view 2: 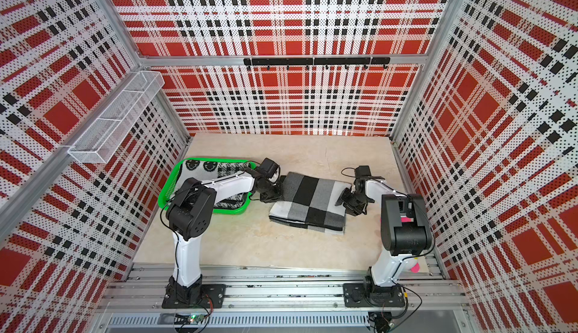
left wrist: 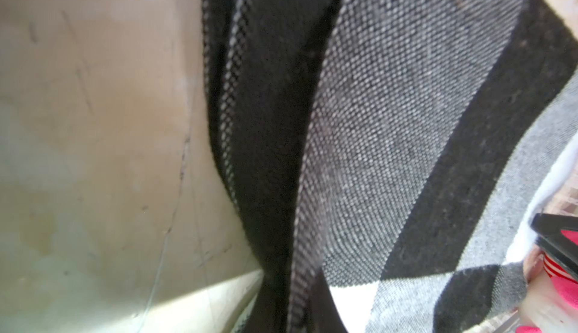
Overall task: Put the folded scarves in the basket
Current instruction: Pick up the scarf at the center of the board, then place the scarf in the basket.
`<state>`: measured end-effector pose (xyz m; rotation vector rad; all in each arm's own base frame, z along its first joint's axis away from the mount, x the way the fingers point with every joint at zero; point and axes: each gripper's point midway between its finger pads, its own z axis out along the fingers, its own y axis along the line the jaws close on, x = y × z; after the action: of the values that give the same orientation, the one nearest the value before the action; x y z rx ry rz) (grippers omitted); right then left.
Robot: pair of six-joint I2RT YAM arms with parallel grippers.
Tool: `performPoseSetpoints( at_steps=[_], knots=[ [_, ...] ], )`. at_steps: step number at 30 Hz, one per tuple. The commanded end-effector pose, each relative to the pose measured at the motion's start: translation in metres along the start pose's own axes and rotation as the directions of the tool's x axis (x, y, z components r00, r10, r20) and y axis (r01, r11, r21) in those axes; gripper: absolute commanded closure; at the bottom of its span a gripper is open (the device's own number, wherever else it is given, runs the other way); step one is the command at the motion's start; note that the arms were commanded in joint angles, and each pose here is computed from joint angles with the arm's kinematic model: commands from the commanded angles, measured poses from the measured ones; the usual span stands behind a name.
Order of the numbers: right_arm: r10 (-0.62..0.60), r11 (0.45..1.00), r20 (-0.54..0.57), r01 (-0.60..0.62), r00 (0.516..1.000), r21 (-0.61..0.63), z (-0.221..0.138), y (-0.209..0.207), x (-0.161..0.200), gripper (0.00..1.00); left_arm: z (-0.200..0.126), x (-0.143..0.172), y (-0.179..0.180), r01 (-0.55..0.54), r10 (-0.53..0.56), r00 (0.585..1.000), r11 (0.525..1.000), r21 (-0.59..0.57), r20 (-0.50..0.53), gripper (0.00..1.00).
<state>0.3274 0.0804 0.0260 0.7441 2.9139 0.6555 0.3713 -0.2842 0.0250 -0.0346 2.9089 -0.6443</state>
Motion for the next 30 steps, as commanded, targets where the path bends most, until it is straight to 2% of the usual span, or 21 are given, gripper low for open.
performPoseSetpoints(
  at_steps=[1, 4, 9, 19, 27, 30],
  knots=[
    [0.006, 0.999, -0.063, -0.003, 0.998, 0.036, 0.017, -0.003, 0.017, 0.61, 0.010, -0.001, -0.012, -0.020, 0.020, 1.000, 1.000, 0.003, -0.002, 0.96],
    [0.006, 0.999, -0.050, -0.004, 0.999, 0.048, 0.016, -0.002, 0.015, 0.72, 0.015, -0.002, -0.023, -0.029, 0.029, 1.000, 0.999, 0.023, -0.005, 1.00],
    [-0.012, 0.998, -0.023, 0.013, 1.000, 0.058, 0.007, 0.007, 0.008, 0.99, 0.004, -0.016, -0.037, -0.045, 0.043, 0.998, 0.998, 0.041, 0.041, 1.00],
    [-0.076, 0.995, 0.021, 0.074, 0.997, 0.071, -0.030, 0.039, 0.004, 1.00, -0.047, -0.042, -0.089, -0.110, 0.089, 0.984, 0.985, 0.130, 0.158, 1.00],
    [-0.124, 0.992, 0.058, 0.122, 0.991, 0.041, -0.062, 0.071, -0.004, 1.00, -0.079, -0.052, -0.104, -0.108, 0.080, 0.977, 0.985, 0.134, 0.196, 1.00],
    [-0.157, 0.988, 0.072, 0.156, 0.985, 0.019, -0.072, 0.089, -0.005, 1.00, -0.093, -0.059, -0.099, -0.085, 0.060, 0.975, 0.990, 0.111, 0.213, 1.00]
  ],
)
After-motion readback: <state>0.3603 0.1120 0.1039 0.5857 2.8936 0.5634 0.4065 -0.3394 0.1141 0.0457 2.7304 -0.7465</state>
